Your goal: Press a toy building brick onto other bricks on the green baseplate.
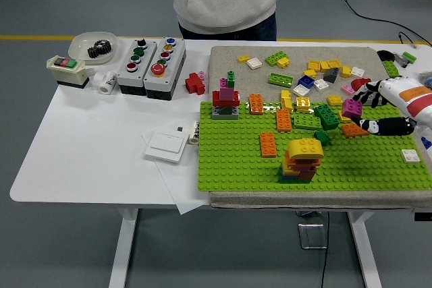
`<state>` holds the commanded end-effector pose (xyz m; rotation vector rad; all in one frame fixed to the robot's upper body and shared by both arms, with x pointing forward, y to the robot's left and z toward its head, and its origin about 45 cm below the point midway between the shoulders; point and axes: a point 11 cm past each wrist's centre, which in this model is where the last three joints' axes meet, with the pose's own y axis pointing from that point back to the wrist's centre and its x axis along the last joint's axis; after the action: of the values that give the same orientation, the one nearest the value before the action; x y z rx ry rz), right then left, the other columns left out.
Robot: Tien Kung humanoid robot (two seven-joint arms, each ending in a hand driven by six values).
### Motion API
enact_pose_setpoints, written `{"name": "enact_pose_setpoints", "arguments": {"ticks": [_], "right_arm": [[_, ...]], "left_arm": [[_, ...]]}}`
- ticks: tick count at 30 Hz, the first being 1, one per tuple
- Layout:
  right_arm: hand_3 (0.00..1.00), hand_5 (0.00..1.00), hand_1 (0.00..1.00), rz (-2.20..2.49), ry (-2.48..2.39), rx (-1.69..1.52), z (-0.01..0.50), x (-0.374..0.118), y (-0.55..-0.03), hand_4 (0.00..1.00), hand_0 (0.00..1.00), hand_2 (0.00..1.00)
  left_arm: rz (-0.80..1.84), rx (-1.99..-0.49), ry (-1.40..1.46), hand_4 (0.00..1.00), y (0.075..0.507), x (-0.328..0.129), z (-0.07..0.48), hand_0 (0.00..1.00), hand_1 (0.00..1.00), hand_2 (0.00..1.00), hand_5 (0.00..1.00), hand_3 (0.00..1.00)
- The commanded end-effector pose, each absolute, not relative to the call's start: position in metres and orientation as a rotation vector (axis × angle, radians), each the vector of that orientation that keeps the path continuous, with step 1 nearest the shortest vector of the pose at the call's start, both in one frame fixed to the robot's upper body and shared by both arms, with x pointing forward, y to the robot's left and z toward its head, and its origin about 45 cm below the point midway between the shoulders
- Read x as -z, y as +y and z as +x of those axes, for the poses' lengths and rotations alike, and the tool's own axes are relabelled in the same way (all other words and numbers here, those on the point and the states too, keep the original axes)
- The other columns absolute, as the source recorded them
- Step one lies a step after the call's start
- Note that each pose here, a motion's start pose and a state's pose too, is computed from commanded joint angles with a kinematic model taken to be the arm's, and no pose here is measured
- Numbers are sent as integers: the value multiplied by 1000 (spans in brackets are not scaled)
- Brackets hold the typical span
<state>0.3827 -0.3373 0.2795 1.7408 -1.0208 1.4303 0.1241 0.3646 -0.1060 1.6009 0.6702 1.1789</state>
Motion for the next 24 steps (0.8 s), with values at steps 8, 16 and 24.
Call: {"name": "enact_pose_setpoints", "arguments": {"ticks": [8,16,24], "right_arm": [[541,308,435,1814,-948,-1507,368,-289,-315,646,386,517],[542,308,437,1875,-881,-1529,358,-290,-299,652,387,519],[544,298,440,1912,-840,-1533,354,-287,-289,660,388,520]], "left_arm": [[1601,-1179,670,647,365,106,124,778,770,742,663,585],[1602,-1179,669,647,365,106,124,778,770,742,662,585],[1603,-1177,668,647,365,106,124,779,770,742,662,585]]}}
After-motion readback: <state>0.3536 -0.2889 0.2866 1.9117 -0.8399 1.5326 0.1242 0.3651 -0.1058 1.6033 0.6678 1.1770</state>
